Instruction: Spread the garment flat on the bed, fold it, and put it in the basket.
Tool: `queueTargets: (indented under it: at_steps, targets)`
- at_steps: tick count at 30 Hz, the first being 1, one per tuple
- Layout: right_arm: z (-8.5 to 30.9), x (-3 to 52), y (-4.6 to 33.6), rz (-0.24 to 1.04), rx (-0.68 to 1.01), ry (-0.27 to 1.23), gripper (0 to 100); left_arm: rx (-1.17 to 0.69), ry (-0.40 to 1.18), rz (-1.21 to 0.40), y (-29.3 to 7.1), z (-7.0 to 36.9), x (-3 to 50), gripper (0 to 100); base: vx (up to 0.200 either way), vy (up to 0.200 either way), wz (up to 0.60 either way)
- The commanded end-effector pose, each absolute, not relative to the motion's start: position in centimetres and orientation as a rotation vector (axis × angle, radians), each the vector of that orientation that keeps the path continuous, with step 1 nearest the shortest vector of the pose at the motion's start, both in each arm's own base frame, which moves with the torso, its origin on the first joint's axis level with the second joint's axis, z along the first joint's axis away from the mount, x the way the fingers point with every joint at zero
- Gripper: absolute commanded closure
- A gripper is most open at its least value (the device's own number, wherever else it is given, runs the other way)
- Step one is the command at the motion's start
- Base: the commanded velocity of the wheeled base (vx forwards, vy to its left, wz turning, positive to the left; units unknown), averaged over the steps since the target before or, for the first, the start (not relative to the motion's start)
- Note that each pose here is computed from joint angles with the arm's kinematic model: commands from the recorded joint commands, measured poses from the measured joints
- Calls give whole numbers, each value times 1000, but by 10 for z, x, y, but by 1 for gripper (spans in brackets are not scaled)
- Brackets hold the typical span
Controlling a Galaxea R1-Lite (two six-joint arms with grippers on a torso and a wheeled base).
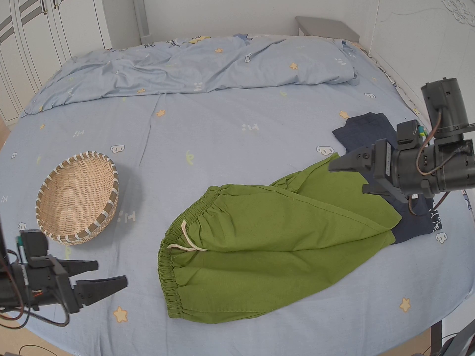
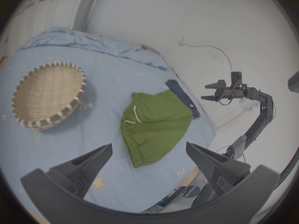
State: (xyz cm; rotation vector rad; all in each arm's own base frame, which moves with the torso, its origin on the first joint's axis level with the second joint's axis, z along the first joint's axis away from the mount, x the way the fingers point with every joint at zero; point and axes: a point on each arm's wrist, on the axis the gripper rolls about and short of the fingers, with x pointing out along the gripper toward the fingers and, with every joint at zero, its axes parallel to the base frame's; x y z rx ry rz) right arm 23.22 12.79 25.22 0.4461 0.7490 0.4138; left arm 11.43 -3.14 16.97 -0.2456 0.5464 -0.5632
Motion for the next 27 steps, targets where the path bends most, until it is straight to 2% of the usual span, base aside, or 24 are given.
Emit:
queueTargets:
  at_steps: [1,9,27]
  targets:
    - [255,183,70,431,545,657,0,-212,908,-786,-85,78,200,0,0,0,0]
    - [253,189,61,419,564,649,0,-254,962,-723,-73,65,205,0,0,0,0]
    - [250,188,64,427,555,663,0,-281,1006,-763,-77,56,210,0,0,0,0]
